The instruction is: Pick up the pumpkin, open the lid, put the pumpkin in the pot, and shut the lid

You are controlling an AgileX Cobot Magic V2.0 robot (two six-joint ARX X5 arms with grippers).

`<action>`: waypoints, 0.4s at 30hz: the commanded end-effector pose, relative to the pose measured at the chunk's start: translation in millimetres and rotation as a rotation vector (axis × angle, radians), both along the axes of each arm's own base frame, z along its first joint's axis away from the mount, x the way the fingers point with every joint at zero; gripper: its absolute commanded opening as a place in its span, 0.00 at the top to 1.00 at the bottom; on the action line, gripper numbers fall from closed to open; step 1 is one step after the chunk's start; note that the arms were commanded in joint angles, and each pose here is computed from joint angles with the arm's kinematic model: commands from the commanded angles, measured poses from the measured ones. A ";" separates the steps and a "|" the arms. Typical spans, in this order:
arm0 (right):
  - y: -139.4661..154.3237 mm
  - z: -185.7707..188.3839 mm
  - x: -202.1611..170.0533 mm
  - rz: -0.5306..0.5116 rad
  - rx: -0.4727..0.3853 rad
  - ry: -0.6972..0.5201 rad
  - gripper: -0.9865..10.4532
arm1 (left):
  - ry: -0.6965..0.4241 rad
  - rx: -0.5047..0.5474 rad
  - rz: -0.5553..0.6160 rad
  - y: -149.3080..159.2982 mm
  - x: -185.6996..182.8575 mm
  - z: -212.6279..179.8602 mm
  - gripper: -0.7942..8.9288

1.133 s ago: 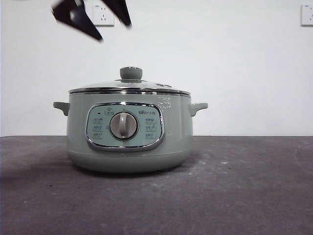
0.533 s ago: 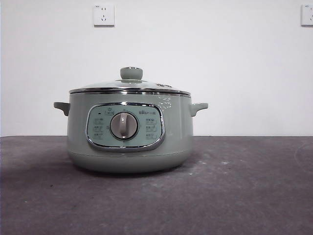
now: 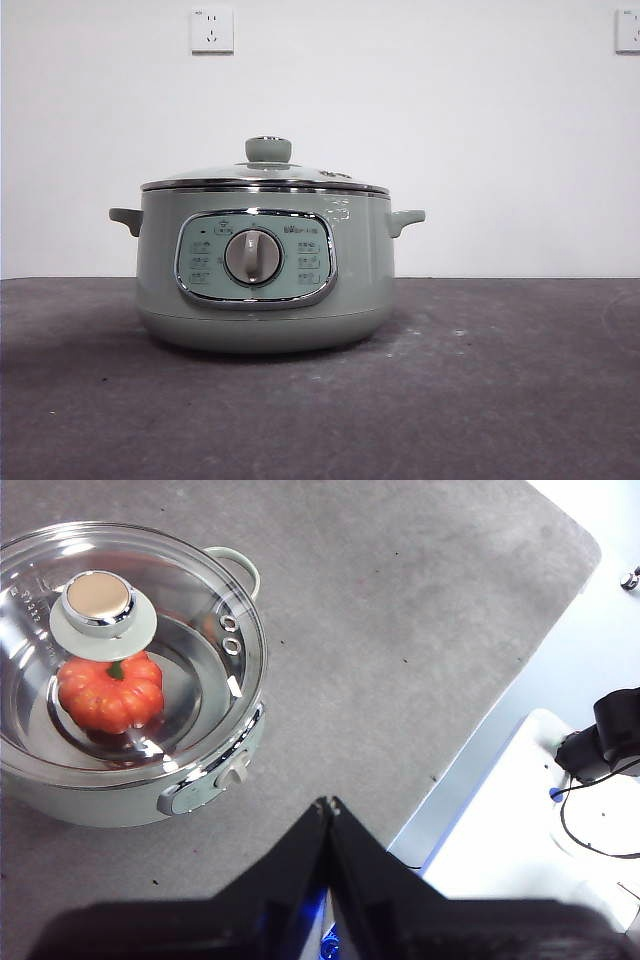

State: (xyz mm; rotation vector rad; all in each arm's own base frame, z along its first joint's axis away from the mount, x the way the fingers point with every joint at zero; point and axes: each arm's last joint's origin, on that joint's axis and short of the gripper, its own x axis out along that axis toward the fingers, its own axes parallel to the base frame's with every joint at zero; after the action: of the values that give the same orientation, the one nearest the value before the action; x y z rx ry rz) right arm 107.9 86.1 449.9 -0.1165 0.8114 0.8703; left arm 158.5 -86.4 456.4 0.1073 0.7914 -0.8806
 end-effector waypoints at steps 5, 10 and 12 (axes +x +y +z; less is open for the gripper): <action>-2.6 -0.3 -2.3 -0.049 -0.005 0.013 0.91 | 0.024 0.014 -0.005 0.3 -1.8 -2.2 0.92; -2.7 -0.4 -2.5 -0.048 -0.005 0.015 0.91 | 0.024 0.014 -0.005 0.3 -1.8 -2.2 0.92; -3.5 0.1 -3.6 -0.048 -0.003 0.012 0.91 | 0.024 0.014 -0.005 0.3 -1.8 -2.2 0.92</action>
State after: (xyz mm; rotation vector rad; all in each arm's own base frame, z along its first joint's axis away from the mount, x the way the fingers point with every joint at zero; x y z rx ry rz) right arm 106.3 84.0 450.6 -0.0999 0.8125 0.8319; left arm 158.5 -86.4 456.4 0.1075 0.7914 -0.8803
